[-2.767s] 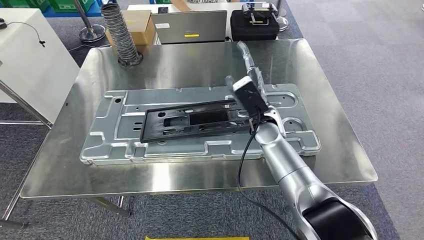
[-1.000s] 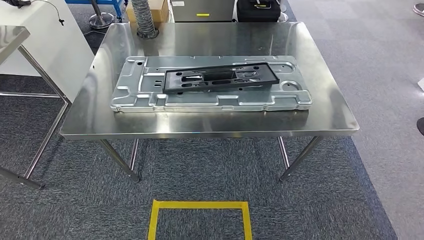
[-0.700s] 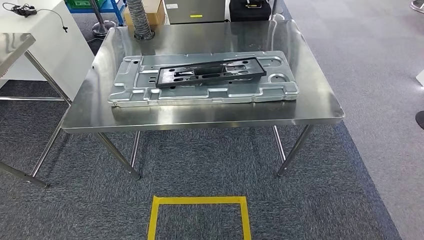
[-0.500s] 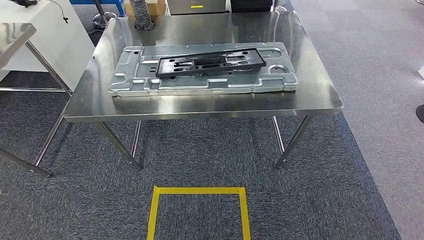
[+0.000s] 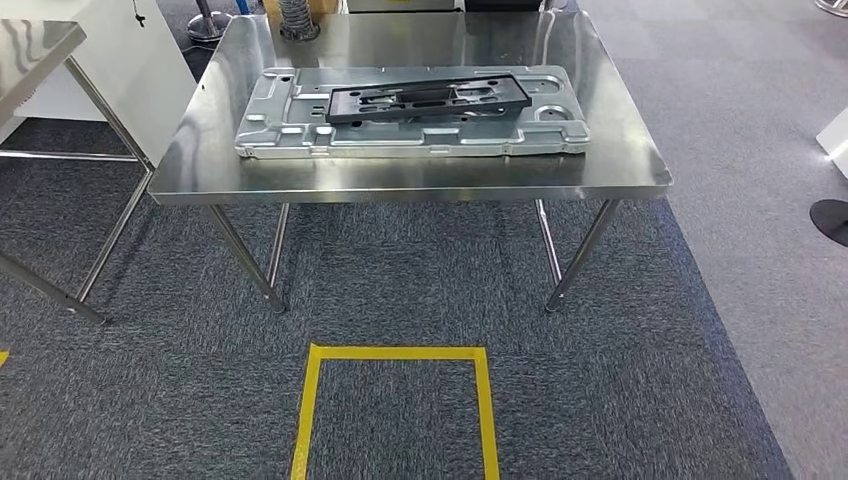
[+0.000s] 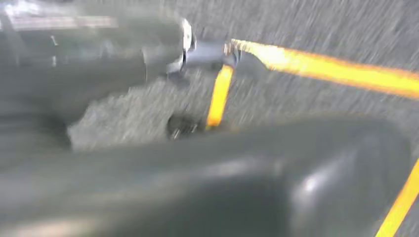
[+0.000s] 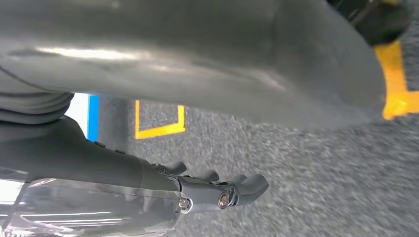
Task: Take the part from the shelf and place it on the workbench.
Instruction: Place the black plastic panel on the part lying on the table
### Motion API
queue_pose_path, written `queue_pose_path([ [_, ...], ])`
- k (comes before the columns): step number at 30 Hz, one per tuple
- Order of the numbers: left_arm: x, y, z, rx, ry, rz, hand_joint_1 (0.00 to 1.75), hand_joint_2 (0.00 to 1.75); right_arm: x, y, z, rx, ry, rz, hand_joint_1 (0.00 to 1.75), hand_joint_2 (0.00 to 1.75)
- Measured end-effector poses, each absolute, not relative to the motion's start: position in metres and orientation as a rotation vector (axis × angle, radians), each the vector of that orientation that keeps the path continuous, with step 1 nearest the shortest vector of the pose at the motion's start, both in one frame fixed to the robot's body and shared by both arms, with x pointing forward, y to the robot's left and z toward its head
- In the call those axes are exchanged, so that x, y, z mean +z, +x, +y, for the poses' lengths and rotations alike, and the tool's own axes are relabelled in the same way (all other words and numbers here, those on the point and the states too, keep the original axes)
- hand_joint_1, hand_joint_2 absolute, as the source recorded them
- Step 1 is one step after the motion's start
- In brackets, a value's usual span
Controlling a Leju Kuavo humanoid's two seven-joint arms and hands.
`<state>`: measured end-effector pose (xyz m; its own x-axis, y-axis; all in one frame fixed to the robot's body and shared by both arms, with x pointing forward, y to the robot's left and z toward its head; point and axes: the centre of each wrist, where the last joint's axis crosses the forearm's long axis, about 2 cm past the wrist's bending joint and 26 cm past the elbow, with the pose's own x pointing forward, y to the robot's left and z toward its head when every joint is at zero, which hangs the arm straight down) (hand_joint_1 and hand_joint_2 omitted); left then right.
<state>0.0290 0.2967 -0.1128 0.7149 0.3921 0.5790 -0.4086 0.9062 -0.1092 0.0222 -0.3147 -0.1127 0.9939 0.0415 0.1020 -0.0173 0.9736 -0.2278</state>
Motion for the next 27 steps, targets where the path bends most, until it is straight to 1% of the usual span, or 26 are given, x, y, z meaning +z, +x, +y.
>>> queue_pose_path([
  [7,-0.113,0.028,0.298,0.449,0.032,-0.629,0.00,0.00,-0.113,0.028,-0.304,-0.028,-0.140,-0.104,0.00,0.00],
  [11,-0.113,0.027,0.298,0.449,0.033,-0.627,0.00,0.00,-0.113,0.028,-0.301,-0.052,-0.098,-0.110,0.00,1.75],
  [27,-0.113,0.032,0.300,0.453,0.070,-0.574,0.00,0.00,-0.113,0.030,-0.299,-0.107,-0.077,-0.115,0.00,1.75],
])
